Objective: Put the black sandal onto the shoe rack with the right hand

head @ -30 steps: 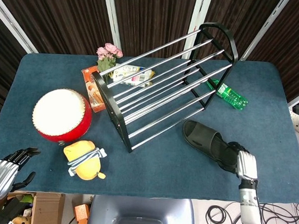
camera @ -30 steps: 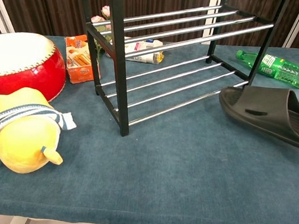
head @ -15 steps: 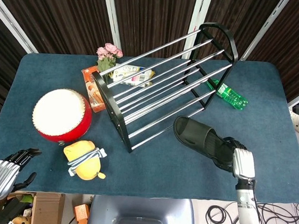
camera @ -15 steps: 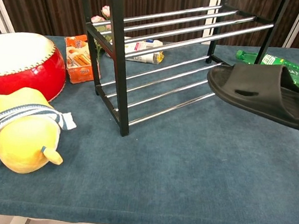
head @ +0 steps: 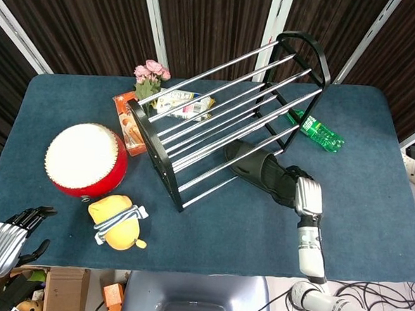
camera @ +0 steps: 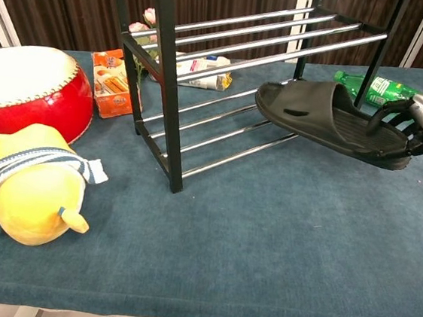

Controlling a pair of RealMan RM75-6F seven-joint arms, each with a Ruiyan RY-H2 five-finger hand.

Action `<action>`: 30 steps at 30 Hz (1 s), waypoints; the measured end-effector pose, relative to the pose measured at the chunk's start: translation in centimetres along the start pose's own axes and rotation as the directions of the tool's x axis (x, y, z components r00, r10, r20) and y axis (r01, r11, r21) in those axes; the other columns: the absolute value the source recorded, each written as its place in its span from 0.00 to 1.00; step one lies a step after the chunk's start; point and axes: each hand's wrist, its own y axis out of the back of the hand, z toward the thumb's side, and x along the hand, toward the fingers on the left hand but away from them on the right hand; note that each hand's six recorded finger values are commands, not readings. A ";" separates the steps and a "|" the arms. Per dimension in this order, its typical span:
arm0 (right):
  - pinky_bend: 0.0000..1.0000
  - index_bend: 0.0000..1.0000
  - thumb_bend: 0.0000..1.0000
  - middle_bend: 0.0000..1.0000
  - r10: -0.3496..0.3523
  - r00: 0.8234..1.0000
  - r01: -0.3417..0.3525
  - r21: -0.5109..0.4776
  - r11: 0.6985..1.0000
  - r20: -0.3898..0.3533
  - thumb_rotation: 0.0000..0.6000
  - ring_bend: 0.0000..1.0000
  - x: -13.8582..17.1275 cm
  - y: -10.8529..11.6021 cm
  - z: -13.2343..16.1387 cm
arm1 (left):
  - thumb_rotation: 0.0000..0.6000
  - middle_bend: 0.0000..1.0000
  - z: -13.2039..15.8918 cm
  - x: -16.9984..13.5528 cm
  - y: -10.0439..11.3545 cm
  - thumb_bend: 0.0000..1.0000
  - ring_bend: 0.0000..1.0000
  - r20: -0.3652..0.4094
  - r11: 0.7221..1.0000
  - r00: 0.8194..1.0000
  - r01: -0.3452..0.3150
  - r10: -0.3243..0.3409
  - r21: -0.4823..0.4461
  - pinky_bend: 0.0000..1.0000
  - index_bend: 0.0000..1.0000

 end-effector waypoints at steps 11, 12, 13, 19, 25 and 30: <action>0.77 0.52 0.38 0.45 -0.002 1.000 0.004 0.051 0.999 -0.028 1.00 0.55 -3.1 -2.2 3.9 | 1.00 0.24 0.0 0.0 -0.1 0.35 0.25 0.004 1.000 1.000 0.008 -0.008 -0.009 0.47 0.27; 0.77 0.52 0.38 0.45 -0.007 1.000 0.008 0.055 0.998 -0.028 1.00 0.55 -3.3 -2.2 4.1 | 1.00 0.24 0.0 0.0 0.0 0.35 0.25 0.003 1.000 1.000 0.007 -0.007 -0.010 0.47 0.27; 0.77 0.52 0.38 0.45 -0.013 1.000 0.014 0.061 0.998 -0.026 1.00 0.55 -3.7 -2.3 4.2 | 1.00 0.24 0.0 0.0 0.0 0.35 0.25 0.002 1.000 1.000 0.006 -0.006 -0.010 0.47 0.27; 0.77 0.52 0.38 0.45 -0.040 0.999 0.041 0.070 0.997 -0.009 1.00 0.55 -5.0 -2.4 4.6 | 1.00 0.25 -0.1 0.2 0.0 0.35 0.25 0.001 1.000 1.000 0.007 -0.007 -0.011 0.47 0.27; 0.75 0.48 0.38 0.45 -0.047 0.999 0.047 0.040 0.998 0.001 1.00 0.49 -5.7 -2.5 4.4 | 1.00 0.25 0.1 0.1 -0.1 0.35 0.25 0.008 1.000 1.000 0.009 -0.009 -0.008 0.47 0.27; 0.60 0.42 0.35 0.42 -0.031 1.000 0.031 0.031 0.999 0.003 1.00 0.36 -6.0 -3.1 4.2 | 1.00 0.25 0.1 0.1 -0.1 0.35 0.25 0.008 1.000 1.000 0.012 -0.012 -0.008 0.47 0.27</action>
